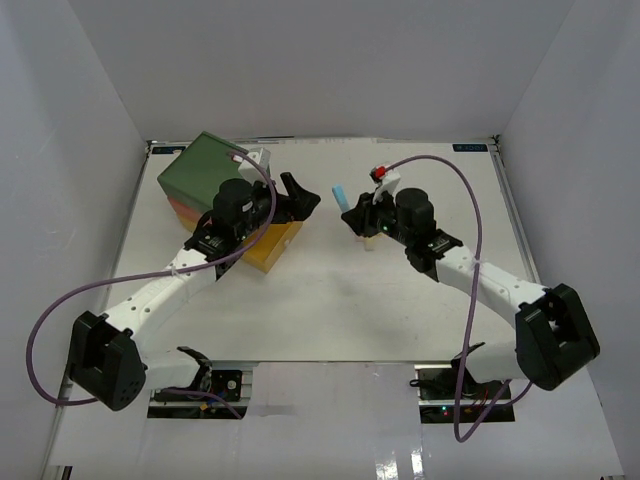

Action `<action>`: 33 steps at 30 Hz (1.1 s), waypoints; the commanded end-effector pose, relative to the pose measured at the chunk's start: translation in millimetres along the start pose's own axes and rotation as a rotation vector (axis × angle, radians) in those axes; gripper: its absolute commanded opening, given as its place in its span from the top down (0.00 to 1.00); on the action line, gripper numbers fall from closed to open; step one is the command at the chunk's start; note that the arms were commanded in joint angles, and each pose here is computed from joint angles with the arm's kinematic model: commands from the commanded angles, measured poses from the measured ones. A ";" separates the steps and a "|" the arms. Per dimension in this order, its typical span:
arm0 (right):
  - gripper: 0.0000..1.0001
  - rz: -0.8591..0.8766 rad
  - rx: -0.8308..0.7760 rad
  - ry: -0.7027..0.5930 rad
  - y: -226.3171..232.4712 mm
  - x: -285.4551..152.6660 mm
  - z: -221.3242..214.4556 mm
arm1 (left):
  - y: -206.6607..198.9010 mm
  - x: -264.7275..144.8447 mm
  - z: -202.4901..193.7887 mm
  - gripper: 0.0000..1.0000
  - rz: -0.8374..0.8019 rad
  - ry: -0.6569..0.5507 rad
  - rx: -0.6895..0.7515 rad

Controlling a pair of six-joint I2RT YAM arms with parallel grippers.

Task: Sort the stationery into containers
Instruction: Pick up the pen from the center of the board, then place the pen in the drawer.

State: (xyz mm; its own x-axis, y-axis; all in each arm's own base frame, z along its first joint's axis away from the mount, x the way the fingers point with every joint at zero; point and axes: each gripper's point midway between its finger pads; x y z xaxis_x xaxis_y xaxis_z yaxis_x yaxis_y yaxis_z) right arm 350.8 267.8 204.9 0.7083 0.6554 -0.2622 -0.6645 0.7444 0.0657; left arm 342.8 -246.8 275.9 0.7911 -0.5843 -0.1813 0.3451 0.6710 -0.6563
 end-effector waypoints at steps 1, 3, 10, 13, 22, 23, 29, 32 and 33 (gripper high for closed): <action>0.82 0.097 0.076 -0.150 31.2 -14.5 22.2 | -13.0 6.4 -13.0 0.02 -0.066 0.010 -0.114; 0.81 0.135 0.087 -0.157 44.1 -21.8 13.4 | -20.9 10.0 -19.0 0.02 -0.075 0.003 -0.122; 0.81 0.199 0.120 -0.224 64.9 -42.0 16.9 | -33.2 29.7 -43.1 0.02 -0.048 0.032 -0.136; 0.81 0.204 0.129 -0.232 66.4 -44.1 16.8 | -31.3 37.7 -49.0 0.06 -0.016 0.033 -0.142; 0.77 0.234 0.162 -0.234 73.7 -46.0 6.8 | -37.5 49.4 -65.6 0.56 -0.024 0.084 -0.132; 0.75 0.237 0.164 -0.228 74.4 -46.2 3.0 | -38.9 49.0 -65.2 0.62 -0.028 0.084 -0.125; 0.55 0.211 0.149 -0.215 69.9 -45.6 -0.7 | -32.0 45.7 -59.9 0.88 0.000 0.065 -0.057; 0.38 0.178 0.120 -0.188 64.4 -45.7 -6.9 | -24.5 41.4 -52.2 0.88 0.036 0.053 0.042; 0.27 0.163 0.111 -0.186 61.5 -47.3 -7.3 | -12.0 39.2 -53.2 0.87 0.095 0.062 0.081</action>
State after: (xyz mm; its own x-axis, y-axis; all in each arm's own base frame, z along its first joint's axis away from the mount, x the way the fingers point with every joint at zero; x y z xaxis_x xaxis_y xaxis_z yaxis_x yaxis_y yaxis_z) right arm 272.3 286.7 200.4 0.6062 0.7897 -0.0942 -0.7527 0.6079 0.2526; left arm 333.3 -323.0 214.4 0.7319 -0.6117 -0.3001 0.2950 0.6816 -0.6697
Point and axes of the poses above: each gripper's point midway between its finger pads, its own x axis out along the fingers, its own y axis along the line the jaws close on, z = x × y, and after that the axes turned 10 degrees about -x, right-handed
